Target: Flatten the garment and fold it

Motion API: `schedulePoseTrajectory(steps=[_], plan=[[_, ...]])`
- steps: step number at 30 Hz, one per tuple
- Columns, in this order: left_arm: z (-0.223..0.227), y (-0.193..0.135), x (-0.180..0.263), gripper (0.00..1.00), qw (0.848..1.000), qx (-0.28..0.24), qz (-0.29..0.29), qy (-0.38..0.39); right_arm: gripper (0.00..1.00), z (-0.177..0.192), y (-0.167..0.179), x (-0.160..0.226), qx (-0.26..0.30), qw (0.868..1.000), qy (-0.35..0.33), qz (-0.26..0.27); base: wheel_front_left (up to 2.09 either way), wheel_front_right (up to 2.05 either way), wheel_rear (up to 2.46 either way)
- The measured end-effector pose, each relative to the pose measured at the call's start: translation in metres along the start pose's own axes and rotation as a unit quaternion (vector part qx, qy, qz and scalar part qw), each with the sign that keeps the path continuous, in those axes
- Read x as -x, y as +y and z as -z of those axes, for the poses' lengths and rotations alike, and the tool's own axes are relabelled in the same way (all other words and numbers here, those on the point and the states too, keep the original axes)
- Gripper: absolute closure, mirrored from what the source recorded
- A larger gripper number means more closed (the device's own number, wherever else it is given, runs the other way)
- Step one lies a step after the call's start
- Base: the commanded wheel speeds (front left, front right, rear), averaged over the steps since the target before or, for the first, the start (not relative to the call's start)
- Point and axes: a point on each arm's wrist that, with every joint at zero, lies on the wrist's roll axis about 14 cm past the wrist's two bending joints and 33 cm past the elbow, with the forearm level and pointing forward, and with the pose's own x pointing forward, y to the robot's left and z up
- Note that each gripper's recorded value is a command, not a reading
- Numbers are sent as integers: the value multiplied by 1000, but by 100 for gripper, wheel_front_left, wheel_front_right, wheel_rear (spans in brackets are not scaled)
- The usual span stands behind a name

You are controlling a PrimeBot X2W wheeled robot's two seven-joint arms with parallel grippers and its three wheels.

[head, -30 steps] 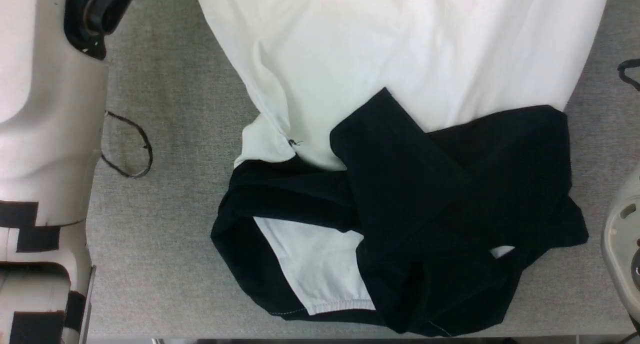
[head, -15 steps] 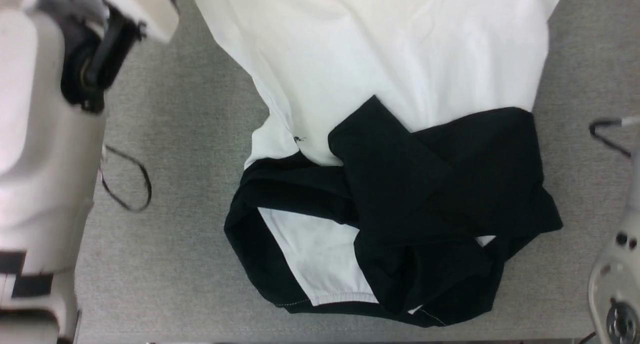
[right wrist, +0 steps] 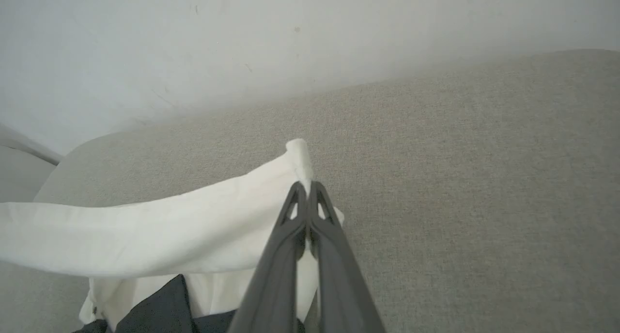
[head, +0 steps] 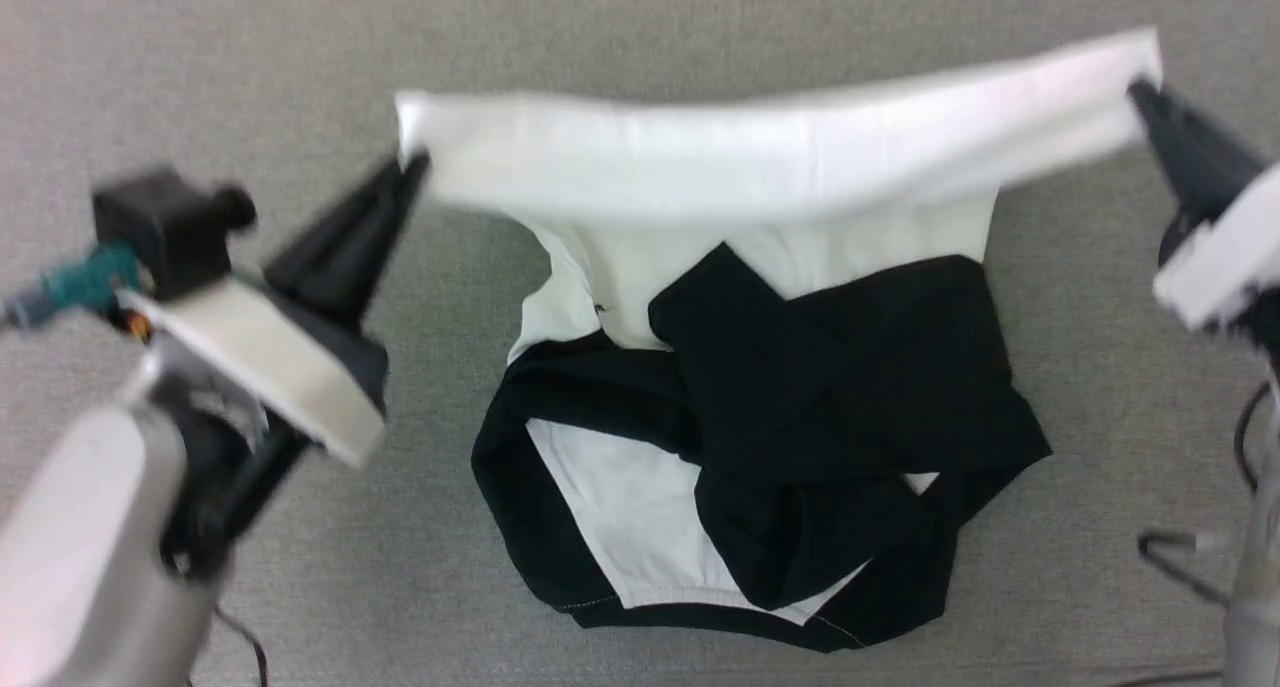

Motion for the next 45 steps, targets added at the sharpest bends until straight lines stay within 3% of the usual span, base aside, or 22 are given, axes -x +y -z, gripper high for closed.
schedulePoseTrajectory(steps=[10, 23, 34, 43, 44, 45], plan=[[29, -40, 72, 100, 997, 66, -16, 37, 100, 40, -7, 75, -38, 999, 36, 9, 0, 0, 0], [76, -67, 145, 100, 980, 151, -48, 120, 100, 114, -16, 129, -98, 988, 118, 20, 0, 0, 0], [127, -67, 151, 100, 964, 178, -77, 180, 100, 165, -11, 139, -91, 980, 173, 28, 0, 0, 0], [147, -55, 132, 100, 959, 175, -102, 196, 100, 172, -10, 129, -93, 980, 171, 30, 0, 0, 0], [148, -54, 131, 100, 959, 175, -104, 196, 95, 173, -11, 129, -94, 980, 171, 31, 0, 0, 0], [148, -53, 130, 75, 959, 175, -107, 195, 67, 174, -12, 128, -95, 980, 170, 33, 0, 0, 0]])
